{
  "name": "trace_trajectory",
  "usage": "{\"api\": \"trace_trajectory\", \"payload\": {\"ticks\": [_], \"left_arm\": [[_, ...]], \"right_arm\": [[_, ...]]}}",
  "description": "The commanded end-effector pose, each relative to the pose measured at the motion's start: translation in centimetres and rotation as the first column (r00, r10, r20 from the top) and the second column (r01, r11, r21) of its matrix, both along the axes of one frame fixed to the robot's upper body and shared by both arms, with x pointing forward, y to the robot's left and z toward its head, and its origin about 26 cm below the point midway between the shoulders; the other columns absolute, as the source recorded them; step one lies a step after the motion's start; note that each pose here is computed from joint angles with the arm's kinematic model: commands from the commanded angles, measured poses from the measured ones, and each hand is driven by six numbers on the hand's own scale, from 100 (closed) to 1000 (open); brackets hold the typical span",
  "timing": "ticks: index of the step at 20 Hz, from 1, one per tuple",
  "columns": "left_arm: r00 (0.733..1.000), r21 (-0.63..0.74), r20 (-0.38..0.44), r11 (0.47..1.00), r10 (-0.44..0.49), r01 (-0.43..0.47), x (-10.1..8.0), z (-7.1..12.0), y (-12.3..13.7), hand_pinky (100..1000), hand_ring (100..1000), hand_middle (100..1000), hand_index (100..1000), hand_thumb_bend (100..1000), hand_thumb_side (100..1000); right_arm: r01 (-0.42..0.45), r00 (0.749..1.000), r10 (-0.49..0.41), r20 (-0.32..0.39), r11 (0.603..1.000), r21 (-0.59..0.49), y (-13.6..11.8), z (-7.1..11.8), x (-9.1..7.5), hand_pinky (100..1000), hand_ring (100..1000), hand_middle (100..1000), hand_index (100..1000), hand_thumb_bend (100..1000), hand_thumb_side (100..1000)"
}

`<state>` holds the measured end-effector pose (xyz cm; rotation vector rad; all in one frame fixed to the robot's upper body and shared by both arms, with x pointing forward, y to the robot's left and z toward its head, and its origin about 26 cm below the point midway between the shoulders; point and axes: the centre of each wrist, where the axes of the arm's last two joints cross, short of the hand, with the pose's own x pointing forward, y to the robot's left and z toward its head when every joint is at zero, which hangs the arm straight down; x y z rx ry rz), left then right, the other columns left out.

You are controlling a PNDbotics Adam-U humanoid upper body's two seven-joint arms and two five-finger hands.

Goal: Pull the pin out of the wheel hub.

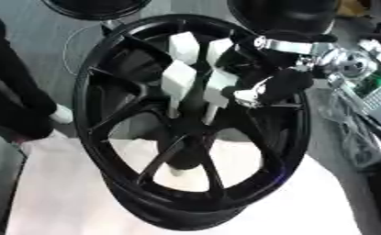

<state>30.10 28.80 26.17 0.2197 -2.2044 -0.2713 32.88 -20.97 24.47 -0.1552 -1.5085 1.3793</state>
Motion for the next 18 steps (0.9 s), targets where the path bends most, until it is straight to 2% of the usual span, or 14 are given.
{"api": "trace_trajectory", "payload": {"ticks": [1,14,18], "left_arm": [[0.999,0.019,0.037,1.000,0.001,-0.002,-0.36,1.10,0.10,618,608,518,650,100,593],[0.999,0.020,0.033,1.000,0.000,-0.001,-0.37,1.04,0.10,617,606,516,650,100,595],[0.999,0.020,0.032,1.000,0.000,0.000,-0.37,1.01,0.11,616,605,516,649,100,596]], "right_arm": [[0.010,1.000,-0.009,0.026,1.000,-0.011,-0.32,0.68,0.11,749,886,703,807,257,298],[0.014,1.000,-0.014,0.021,1.000,-0.021,-0.31,0.33,0.37,745,881,699,805,249,324],[0.018,1.000,-0.017,0.021,1.000,-0.024,-0.38,0.26,0.44,739,874,694,804,236,298]]}}
